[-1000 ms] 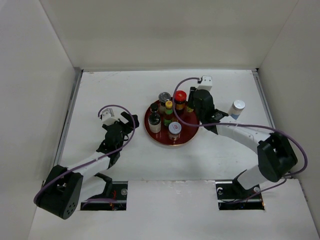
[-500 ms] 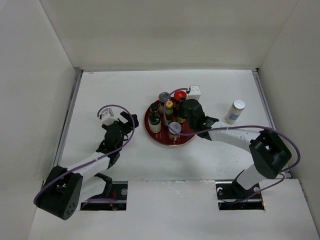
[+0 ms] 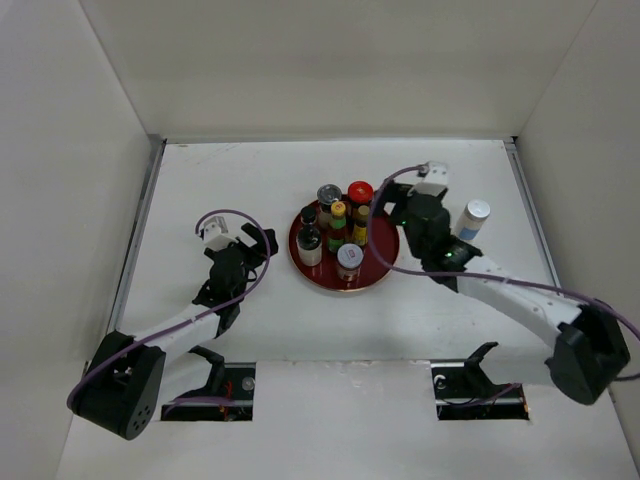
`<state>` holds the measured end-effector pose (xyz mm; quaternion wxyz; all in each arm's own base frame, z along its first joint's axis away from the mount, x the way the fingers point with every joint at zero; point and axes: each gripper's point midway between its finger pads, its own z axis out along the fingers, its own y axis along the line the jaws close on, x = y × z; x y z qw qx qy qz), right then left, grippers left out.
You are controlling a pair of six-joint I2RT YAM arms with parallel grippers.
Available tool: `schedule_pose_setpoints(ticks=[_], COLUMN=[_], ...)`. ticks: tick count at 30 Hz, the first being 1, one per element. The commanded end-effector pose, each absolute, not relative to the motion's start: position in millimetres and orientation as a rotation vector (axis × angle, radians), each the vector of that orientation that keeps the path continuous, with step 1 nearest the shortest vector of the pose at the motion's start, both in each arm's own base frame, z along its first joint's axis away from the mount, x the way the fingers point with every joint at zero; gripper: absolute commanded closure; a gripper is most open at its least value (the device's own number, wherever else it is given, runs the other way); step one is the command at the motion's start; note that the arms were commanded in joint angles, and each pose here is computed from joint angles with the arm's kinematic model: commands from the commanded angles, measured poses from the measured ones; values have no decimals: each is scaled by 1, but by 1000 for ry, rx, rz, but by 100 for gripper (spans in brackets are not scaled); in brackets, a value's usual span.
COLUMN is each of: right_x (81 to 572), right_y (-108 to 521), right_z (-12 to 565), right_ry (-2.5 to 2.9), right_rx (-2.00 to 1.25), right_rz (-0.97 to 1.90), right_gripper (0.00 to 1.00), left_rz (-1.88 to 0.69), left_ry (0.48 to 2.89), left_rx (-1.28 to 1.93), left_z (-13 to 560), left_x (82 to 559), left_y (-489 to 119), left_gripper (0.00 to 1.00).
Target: Organize the condiment bottles
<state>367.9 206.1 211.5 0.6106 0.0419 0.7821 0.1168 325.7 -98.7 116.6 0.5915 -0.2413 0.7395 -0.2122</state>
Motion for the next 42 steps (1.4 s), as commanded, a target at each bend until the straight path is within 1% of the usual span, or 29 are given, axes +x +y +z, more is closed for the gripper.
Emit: schedule_pose_setpoints(ticks=[1, 6, 9, 11, 15, 20, 25, 26, 27, 29, 30, 31, 33, 35, 37, 42], right_x=[373, 362, 357, 363, 388, 398, 406, 408, 410, 412, 411, 409, 401, 391, 380, 363], right_y=[137, 14, -31, -41, -25, -37, -49, -49, -47, -43, -41, -36, -19, 8, 40, 108], right_z=[260, 267, 254, 236, 193, 171, 165, 162, 159, 162, 169, 179, 210, 242, 262, 262], right_ry=[1662, 1585, 1602, 1641, 1792, 1827, 1823, 1831, 1836, 1817, 1792, 1761, 1681, 1625, 1602, 1644], right_rx=[300, 562, 638, 650, 574, 607, 655, 656, 655, 662, 659, 648, 617, 551, 478, 325], right_rz=[170, -150, -290, -340, -325, -332, -335, -329, -316, -284, -275, -255, -199, -125, -34, 120], right_gripper=[0, 0, 0, 0, 0, 0, 0, 7, 19, 40, 48, 53, 56, 56, 56, 55], left_rz=[-528, -525, -536, -537, -545, -553, -558, -558, -554, -557, -559, -557, -550, -544, -546, -528], left_ry=[1665, 1656, 1659, 1664, 1678, 1676, 1679, 1679, 1681, 1675, 1669, 1667, 1670, 1671, 1665, 1666], left_rx=[-568, -576, -577, -577, -573, -575, -572, -572, -575, -575, -576, -577, -580, -585, -586, -596], left_z=[130, 131, 130, 129, 126, 126, 126, 126, 125, 126, 128, 128, 127, 126, 127, 126], left_x=[328, 327, 327, 327, 328, 328, 328, 328, 329, 328, 328, 328, 328, 328, 327, 328], left_y=[-100, -99, -100, -101, -104, -104, -106, -106, -105, -104, -104, -104, -102, -100, -99, -96], left_gripper=[1, 0, 0, 0, 0, 0, 0, 0, 0, 0, 0, 0, 0, 0, 0, 0])
